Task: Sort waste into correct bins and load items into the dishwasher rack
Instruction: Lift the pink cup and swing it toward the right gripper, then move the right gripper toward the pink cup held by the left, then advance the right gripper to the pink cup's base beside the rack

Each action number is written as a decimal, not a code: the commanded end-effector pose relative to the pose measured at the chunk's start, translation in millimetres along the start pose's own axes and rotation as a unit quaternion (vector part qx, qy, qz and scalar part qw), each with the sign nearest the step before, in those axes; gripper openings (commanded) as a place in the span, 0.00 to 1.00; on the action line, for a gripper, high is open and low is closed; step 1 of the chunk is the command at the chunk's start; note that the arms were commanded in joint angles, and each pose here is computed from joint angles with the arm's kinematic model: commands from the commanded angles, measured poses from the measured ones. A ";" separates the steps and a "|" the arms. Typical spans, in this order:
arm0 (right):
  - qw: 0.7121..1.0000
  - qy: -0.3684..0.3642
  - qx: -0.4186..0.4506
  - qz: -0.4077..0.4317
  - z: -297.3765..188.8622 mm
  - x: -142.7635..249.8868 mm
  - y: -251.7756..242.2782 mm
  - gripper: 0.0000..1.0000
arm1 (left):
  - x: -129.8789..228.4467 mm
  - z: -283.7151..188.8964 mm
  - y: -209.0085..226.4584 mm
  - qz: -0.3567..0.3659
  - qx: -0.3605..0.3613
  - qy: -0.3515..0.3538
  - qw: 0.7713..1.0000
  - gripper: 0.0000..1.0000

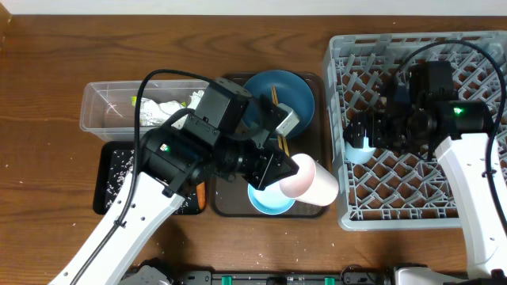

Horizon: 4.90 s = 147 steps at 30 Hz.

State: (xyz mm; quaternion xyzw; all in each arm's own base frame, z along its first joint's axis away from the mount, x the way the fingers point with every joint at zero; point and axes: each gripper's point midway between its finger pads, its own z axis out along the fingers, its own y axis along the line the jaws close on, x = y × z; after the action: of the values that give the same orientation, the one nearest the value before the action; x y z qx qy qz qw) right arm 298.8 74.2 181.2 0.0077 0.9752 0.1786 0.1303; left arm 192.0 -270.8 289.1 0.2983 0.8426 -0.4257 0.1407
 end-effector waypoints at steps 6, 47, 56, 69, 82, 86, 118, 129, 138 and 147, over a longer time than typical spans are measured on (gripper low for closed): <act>0.974 -0.040 -0.185 -0.127 -62.5 31.8 54.8 0.92 | 3.0 -24.3 -27.7 0.042 0.023 -0.032 0.998 0.06; 0.824 -0.226 -0.308 -0.419 -174.5 142.2 134.0 0.99 | -23.7 -29.3 -72.6 0.024 0.261 -0.015 0.965 0.09; 0.811 -0.241 -0.319 -0.428 -179.6 137.7 138.6 0.99 | -23.5 -32.1 -77.6 0.031 0.277 -0.013 0.960 0.09; 0.789 -0.257 -0.357 -0.429 -190.3 136.4 148.7 0.99 | -22.7 -37.1 -85.4 0.048 0.302 -0.013 0.952 0.09; 0.777 -0.272 -0.356 -0.443 -193.2 129.8 150.5 0.99 | -23.4 -37.3 -85.6 0.051 0.302 -0.015 0.952 0.09; 0.778 -0.267 -0.363 -0.437 -191.7 125.5 150.3 0.99 | -23.4 -37.2 -85.6 0.051 0.302 -0.015 0.952 0.09; 0.776 -0.249 -0.422 -0.398 -198.1 128.2 157.1 0.93 | -25.8 -37.7 -86.2 0.067 0.302 -0.022 0.951 0.09; 0.782 -0.241 -0.424 -0.389 -191.6 116.7 154.2 0.93 | -25.8 -37.6 -86.2 0.067 0.302 -0.022 0.951 0.09; 0.779 -0.237 -0.442 -0.376 -193.8 115.5 156.1 0.93 | -26.3 -37.4 -85.9 0.068 0.300 -0.023 0.951 0.09; 0.783 -0.233 -0.440 -0.374 -192.3 116.0 155.3 0.93 | -26.3 -37.5 -85.9 0.073 0.300 -0.025 0.951 0.09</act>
State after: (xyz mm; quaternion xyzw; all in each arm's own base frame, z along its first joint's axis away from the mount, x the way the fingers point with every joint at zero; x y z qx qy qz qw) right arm 133.0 160.2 374.0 -0.3740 0.6675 0.5117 0.3908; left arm 162.7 -290.5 375.3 0.3639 0.6609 -0.6499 0.0918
